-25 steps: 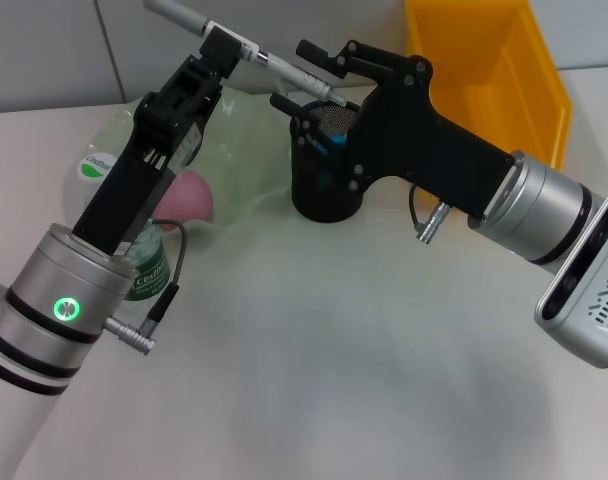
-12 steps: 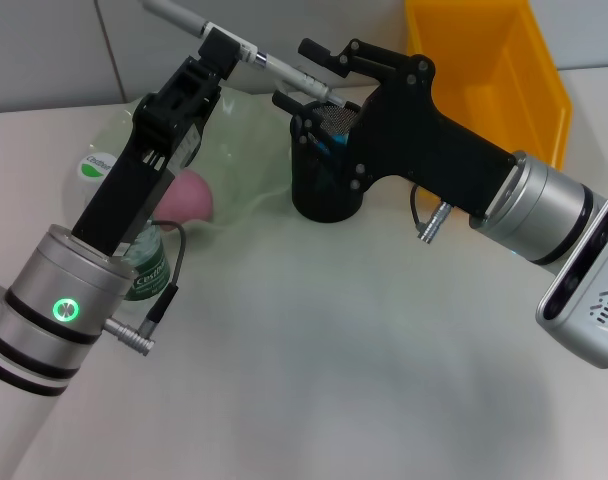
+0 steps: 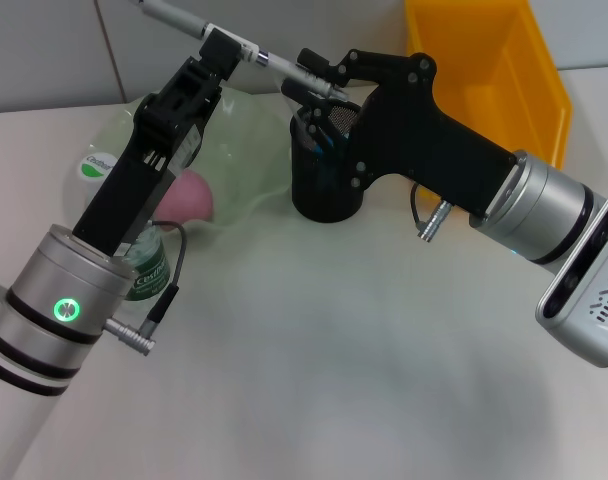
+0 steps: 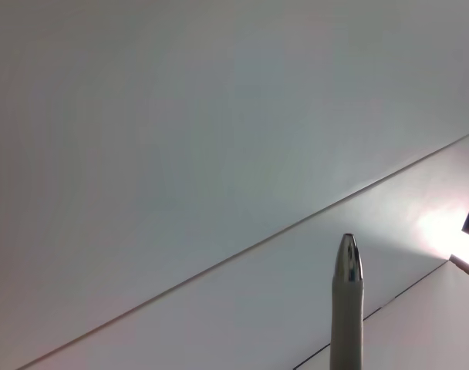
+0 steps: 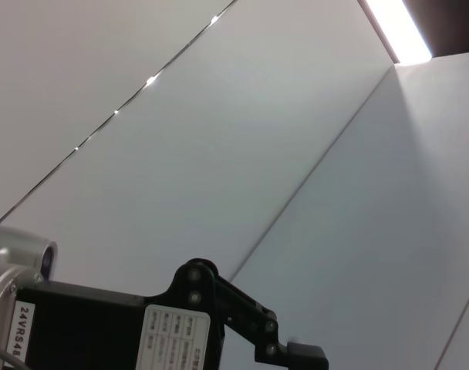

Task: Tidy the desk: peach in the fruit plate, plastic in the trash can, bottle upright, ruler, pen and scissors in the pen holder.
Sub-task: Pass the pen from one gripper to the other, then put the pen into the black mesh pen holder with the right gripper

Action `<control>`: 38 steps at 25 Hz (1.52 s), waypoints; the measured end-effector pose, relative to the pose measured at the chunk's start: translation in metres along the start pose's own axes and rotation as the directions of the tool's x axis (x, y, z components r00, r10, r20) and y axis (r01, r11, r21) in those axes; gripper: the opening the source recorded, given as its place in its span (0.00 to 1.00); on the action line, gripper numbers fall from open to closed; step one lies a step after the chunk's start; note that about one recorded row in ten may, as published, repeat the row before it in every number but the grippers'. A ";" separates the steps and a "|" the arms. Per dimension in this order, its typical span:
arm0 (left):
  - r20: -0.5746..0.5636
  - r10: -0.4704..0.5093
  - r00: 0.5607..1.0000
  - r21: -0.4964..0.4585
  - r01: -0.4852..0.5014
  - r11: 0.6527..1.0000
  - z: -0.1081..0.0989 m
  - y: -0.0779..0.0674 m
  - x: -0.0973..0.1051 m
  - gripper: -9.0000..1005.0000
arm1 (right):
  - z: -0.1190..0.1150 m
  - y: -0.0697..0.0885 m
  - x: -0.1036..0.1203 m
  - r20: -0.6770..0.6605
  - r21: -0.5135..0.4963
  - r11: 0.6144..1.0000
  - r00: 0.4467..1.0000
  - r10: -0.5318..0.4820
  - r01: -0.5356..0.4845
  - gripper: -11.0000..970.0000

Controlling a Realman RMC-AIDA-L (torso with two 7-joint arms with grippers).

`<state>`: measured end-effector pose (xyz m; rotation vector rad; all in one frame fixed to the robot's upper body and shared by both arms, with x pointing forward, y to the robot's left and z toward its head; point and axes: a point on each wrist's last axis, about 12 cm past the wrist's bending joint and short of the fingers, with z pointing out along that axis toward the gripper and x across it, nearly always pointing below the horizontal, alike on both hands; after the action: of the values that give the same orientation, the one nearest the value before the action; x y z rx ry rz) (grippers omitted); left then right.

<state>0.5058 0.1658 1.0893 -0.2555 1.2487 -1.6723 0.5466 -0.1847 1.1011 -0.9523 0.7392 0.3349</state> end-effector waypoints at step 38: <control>-0.001 0.064 0.998 0.052 -0.064 0.997 0.000 -0.005 -0.001 0.56 | -0.013 -0.010 -0.005 0.030 0.127 0.991 0.999 0.036 -0.040 0.15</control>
<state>0.5026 0.1664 1.0938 -0.1797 1.2015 -1.6478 0.5433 -0.2006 1.1065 -0.8123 0.7453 0.3295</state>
